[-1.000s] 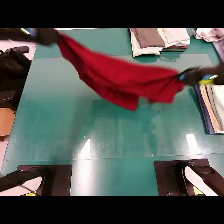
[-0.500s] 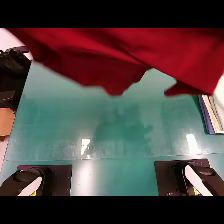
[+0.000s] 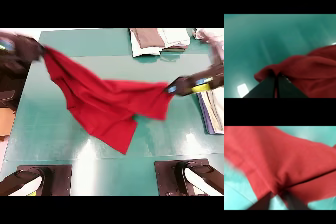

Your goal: Fold the shirts.

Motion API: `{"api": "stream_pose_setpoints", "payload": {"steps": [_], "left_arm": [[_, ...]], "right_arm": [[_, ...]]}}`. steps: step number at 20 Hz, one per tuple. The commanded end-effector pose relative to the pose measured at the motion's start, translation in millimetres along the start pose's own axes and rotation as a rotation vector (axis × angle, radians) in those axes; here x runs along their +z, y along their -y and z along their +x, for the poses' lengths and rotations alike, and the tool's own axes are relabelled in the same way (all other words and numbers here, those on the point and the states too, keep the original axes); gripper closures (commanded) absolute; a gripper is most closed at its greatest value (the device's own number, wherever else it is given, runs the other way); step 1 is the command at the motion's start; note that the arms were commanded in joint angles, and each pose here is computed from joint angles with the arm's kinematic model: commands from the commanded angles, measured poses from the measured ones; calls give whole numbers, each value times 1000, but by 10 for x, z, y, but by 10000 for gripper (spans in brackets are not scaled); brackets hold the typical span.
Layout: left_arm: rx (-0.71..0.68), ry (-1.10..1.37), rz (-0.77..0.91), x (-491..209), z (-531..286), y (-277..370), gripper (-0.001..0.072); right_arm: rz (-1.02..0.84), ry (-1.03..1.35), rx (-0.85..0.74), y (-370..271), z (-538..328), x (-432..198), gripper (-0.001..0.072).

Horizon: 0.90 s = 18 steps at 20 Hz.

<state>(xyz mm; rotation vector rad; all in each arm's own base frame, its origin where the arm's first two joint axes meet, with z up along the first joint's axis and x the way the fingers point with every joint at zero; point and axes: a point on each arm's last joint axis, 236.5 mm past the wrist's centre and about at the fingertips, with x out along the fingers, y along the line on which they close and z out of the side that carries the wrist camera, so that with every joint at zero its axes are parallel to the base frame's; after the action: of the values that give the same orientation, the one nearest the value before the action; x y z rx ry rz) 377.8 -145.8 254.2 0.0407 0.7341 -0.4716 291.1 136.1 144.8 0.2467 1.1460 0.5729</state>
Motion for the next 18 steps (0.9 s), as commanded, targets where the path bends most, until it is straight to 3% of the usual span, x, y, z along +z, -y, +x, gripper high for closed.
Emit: {"api": "stream_pose_setpoints", "payload": {"steps": [1, 5, 10, 18], "left_arm": [[4, -222, -54, -655, 770, -198, 684], [44, -246, -42, -721, 895, -329, 684], [50, -232, -40, -689, 899, -344, 684], [52, -218, -47, -657, 906, -347, 684]], "right_arm": [[58, -82, 13, 168, 704, -205, 196], [118, -102, -16, 491, 813, -169, 195], [247, -163, -184, 1385, 746, -332, 195], [395, -284, -92, 1802, 1381, -527, 195]]}}
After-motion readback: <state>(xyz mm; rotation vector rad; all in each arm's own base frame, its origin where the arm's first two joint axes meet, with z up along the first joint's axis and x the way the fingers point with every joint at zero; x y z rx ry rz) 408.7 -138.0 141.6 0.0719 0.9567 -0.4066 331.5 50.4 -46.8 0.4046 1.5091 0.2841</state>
